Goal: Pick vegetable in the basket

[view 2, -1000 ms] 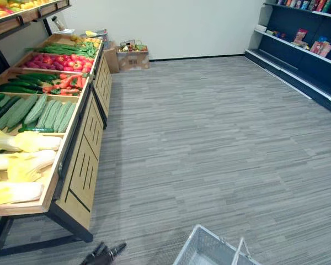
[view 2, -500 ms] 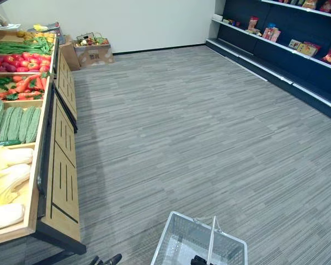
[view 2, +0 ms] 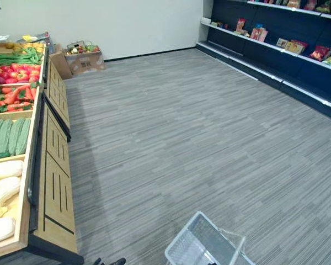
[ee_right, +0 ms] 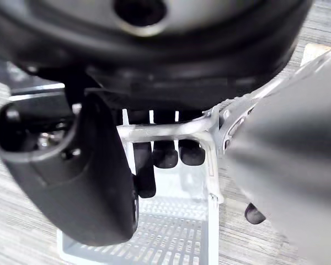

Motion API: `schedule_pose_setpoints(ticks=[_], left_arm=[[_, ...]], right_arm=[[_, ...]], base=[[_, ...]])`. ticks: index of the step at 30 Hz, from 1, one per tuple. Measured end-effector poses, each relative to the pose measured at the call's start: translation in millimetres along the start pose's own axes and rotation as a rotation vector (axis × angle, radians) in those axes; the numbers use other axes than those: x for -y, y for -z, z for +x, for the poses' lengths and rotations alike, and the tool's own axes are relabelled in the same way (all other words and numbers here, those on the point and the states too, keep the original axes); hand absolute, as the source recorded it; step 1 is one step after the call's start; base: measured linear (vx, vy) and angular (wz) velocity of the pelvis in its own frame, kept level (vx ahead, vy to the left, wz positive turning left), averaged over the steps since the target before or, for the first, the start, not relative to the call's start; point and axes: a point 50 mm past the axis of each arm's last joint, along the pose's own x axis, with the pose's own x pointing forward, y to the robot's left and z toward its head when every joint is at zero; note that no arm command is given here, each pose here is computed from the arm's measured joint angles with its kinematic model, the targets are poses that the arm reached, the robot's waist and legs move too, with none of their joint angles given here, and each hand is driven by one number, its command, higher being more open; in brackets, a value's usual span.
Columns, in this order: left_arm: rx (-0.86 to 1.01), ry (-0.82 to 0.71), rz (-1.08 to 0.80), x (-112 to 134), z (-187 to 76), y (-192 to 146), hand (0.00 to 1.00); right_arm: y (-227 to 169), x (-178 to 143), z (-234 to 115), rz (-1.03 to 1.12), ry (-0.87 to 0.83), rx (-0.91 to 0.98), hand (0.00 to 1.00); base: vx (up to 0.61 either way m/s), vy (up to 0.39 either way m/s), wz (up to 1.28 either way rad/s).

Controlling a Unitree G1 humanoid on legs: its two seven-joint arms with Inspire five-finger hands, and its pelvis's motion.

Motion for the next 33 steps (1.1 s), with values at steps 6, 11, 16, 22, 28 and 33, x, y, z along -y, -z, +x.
schedule_pose_setpoints(ticks=[6,11,16,22,28,33], left_arm=[[0.0,-0.007,-0.043,-3.1,-4.9,10.2,1.0],[0.02,-0.098,-0.12,-23.4,-11.5,7.2,1.0],[0.082,-0.15,-0.261,-33.6,-19.0,9.5,1.0],[0.043,-0.053,-0.23,-8.7,-11.3,19.7,1.0],[-0.029,-0.075,-0.139,-24.9,-22.7,33.0,1.0],[-0.039,-0.104,-0.126,-31.1,-23.9,31.9,1.0]], right_arm=[[-20.0,22.9,-2.4,0.044,0.101,0.091,0.0],[-11.9,24.1,-4.1,0.049,0.077,0.093,0.0],[27.8,24.4,-8.0,0.055,0.06,-0.043,0.0],[6.8,41.0,-7.5,0.118,0.145,0.005,0.0],[-2.6,12.3,-2.7,0.19,0.024,0.055,0.0],[8.3,1.1,-2.0,0.169,-0.003,0.024,0.0]], base=[[0.05,0.129,0.56],[0.12,0.108,1.1],[0.23,-0.026,1.24],[0.27,-0.068,1.2],[0.11,0.054,0.41],[0.11,0.033,-0.15]])
